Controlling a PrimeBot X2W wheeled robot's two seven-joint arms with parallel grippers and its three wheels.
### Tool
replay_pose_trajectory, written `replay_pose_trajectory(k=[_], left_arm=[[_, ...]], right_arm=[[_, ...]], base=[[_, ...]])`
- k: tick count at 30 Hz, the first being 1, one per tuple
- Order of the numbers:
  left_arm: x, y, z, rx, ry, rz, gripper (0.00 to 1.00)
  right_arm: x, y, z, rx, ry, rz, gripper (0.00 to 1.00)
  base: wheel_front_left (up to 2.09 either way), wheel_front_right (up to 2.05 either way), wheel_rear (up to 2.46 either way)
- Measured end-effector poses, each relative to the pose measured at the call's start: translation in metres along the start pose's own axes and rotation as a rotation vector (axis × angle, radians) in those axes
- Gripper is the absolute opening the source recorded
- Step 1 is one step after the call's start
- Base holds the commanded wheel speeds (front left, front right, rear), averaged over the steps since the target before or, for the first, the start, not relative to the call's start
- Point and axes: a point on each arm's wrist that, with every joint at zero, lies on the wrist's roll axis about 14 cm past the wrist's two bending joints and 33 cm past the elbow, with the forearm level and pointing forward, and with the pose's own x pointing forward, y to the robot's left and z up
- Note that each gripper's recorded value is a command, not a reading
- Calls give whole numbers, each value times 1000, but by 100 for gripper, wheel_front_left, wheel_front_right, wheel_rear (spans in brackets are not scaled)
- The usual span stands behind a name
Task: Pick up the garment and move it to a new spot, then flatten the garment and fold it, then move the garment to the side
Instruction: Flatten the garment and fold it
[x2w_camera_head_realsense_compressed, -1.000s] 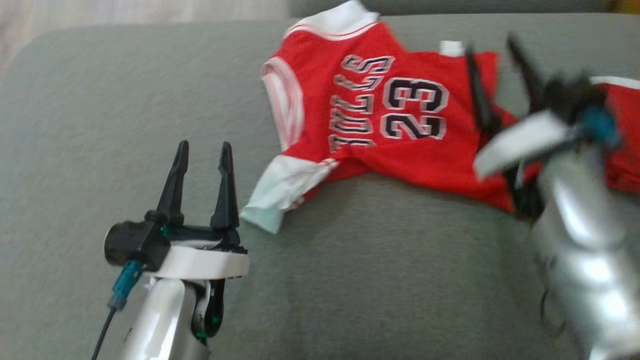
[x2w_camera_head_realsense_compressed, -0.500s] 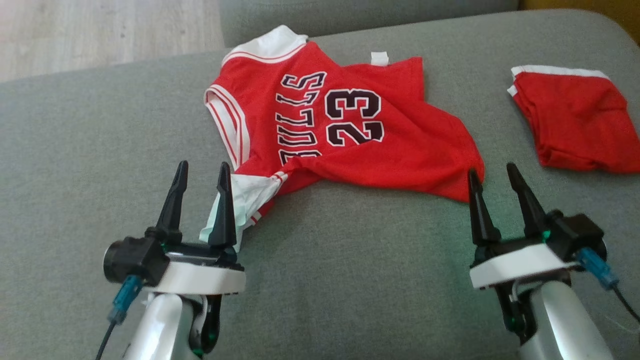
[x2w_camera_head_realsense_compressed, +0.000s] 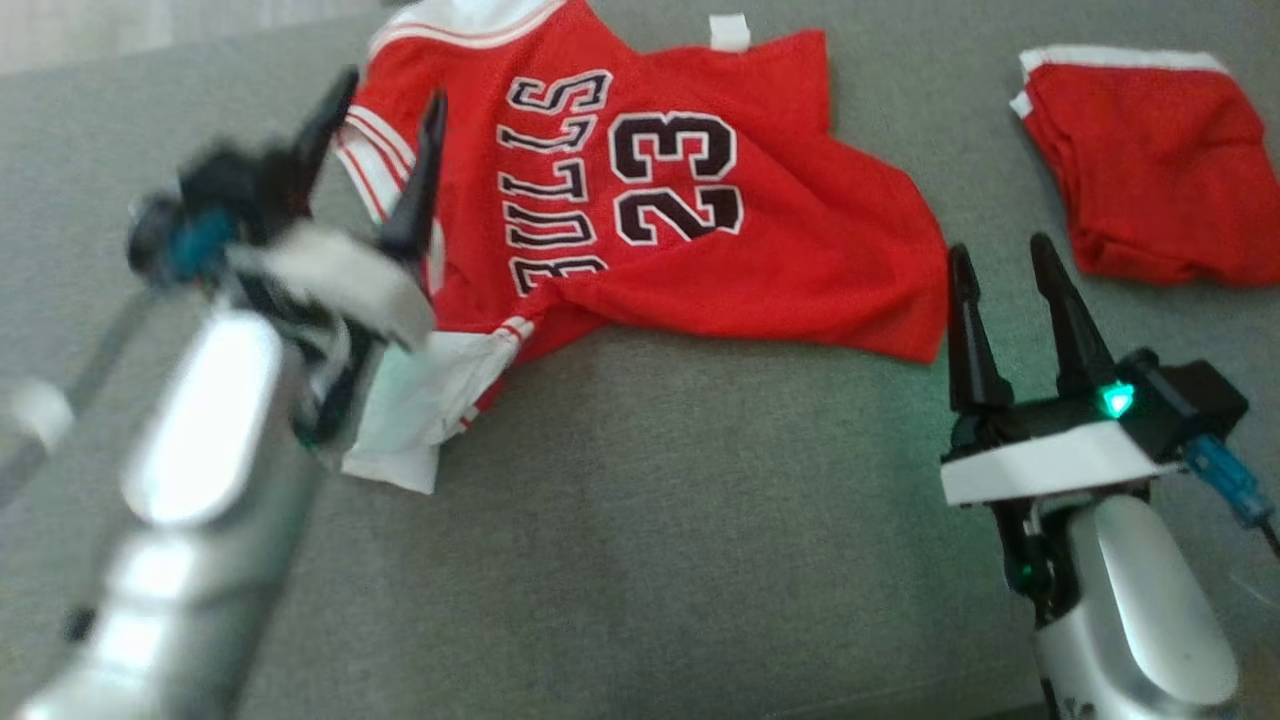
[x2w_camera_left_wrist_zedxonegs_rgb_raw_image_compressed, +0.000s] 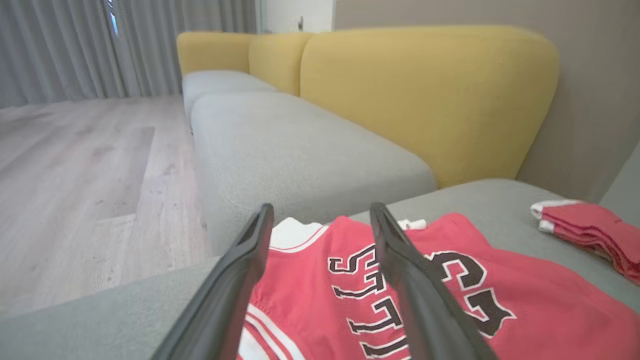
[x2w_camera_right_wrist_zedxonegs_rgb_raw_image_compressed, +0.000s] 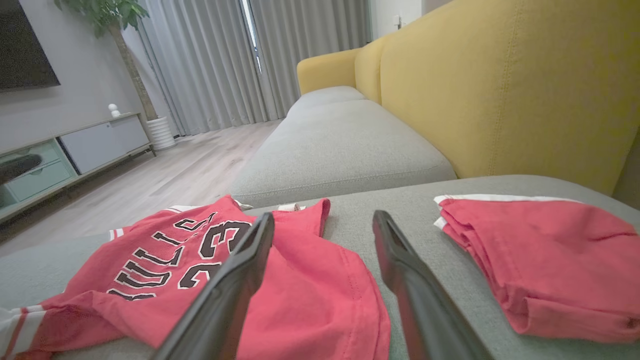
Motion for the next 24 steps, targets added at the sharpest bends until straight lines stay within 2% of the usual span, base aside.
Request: replay_pose_trajectory(k=[5,12,19,20,21,24], left_arm=[[29,23,-26,-2,260,-21,100],[23,41,-102,-20,643,-15,100],[20,45,-131,-34,758,-10,100],[21,44,-133,-32,766,-14,90],[22,43,-134,-27,771,-17,0],[26,44,-132,-11,756,-21,0]], right_arm=[[8,-8,5,5,-20,-18,100],[0,-26,-5,14,5,-72,100],[-3,-37,-7,12,15,-102,100],[-3,-37,-6,10,13,-103,100],[-2,-38,-6,9,10,-104,100],[-2,-39,-5,12,9,-108,100]], base=[[0,0,0],[0,0,0],[0,0,0],[0,0,0],[0,0,0],[0,0,0]])
